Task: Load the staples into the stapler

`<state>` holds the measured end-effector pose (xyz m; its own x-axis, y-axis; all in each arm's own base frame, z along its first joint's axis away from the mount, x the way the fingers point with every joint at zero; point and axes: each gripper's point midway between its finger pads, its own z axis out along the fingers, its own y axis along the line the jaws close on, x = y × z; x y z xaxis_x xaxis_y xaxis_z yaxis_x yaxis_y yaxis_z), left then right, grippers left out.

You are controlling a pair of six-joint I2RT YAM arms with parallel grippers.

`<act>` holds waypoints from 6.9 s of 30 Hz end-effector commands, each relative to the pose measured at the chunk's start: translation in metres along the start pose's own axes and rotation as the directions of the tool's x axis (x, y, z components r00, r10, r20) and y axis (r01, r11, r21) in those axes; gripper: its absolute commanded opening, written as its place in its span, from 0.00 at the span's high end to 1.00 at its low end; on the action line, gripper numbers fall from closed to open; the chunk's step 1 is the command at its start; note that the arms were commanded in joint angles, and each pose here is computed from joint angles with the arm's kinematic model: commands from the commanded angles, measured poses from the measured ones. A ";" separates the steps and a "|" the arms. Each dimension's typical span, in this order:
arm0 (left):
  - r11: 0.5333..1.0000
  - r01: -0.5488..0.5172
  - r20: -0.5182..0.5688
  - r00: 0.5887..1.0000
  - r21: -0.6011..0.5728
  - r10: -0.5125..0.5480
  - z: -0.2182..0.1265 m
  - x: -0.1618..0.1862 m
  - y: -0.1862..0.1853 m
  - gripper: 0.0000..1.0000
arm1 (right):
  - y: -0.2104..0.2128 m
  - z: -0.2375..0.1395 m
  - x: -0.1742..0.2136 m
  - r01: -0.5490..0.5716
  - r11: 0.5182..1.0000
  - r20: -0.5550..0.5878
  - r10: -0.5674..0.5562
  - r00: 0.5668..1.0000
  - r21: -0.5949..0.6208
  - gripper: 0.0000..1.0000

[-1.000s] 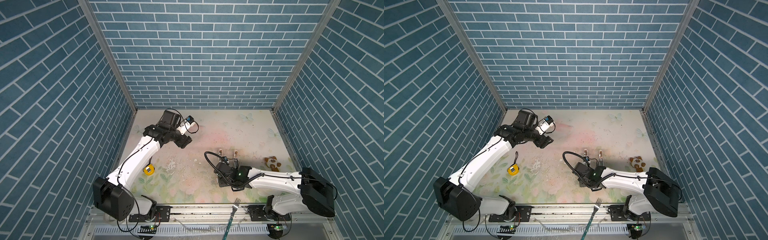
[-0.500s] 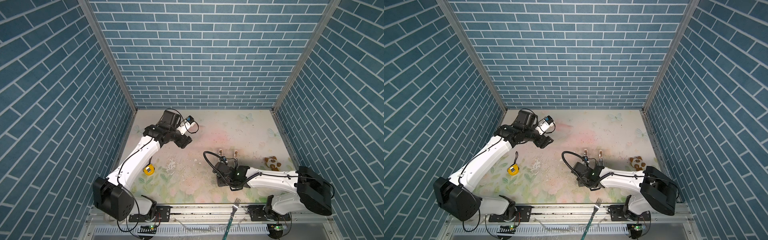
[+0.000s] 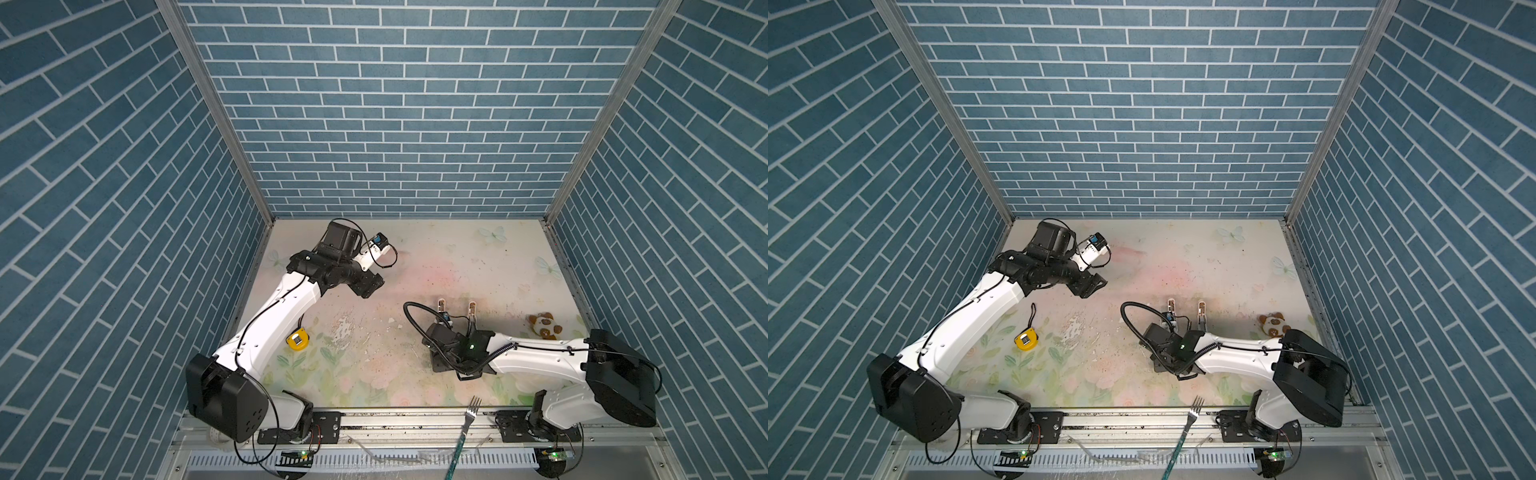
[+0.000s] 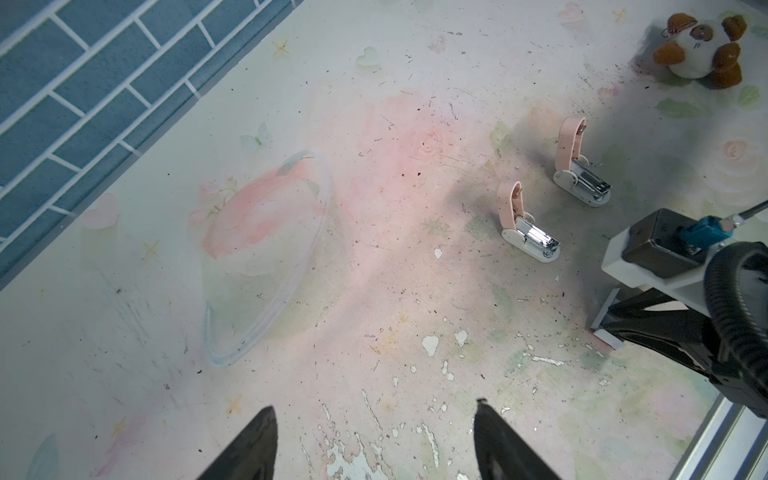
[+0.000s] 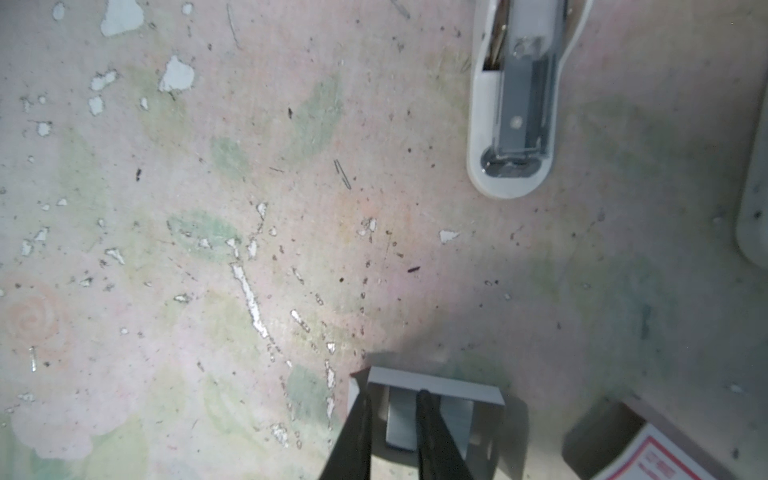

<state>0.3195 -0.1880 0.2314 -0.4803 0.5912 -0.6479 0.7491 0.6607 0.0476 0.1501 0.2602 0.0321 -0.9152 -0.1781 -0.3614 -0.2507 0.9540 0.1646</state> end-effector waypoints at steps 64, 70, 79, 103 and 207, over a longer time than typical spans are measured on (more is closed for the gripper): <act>1.000 0.005 0.010 1.000 -0.011 -0.005 -0.003 0.006 0.002 0.22 | 0.002 -0.008 -0.002 0.001 0.999 0.029 -0.002 1.000 0.036 0.76; 1.000 0.008 0.007 1.000 -0.005 -0.008 -0.001 0.006 0.001 0.22 | -0.001 -0.009 0.003 -0.005 0.999 0.027 0.004 1.000 0.032 0.78; 1.000 0.008 0.004 1.000 -0.005 -0.008 0.000 0.006 0.002 0.22 | 0.001 -0.004 0.008 -0.002 1.000 0.007 0.001 1.000 0.029 0.77; 1.000 0.011 0.000 1.000 -0.009 -0.011 0.002 0.008 0.003 0.22 | 0.002 0.005 0.012 0.011 0.999 -0.015 -0.010 1.000 0.045 0.79; 0.997 0.075 0.097 0.993 -0.024 -0.073 -0.022 0.004 0.011 0.18 | -0.015 -0.025 -0.110 0.031 0.996 0.316 -0.056 0.947 0.081 0.89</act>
<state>0.3167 -0.1697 0.2451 -0.4824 0.5152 -0.7084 0.7051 0.7083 0.0350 0.2388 0.2692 0.0853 -0.7902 -0.1449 -0.5955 -0.2573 0.9603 0.1077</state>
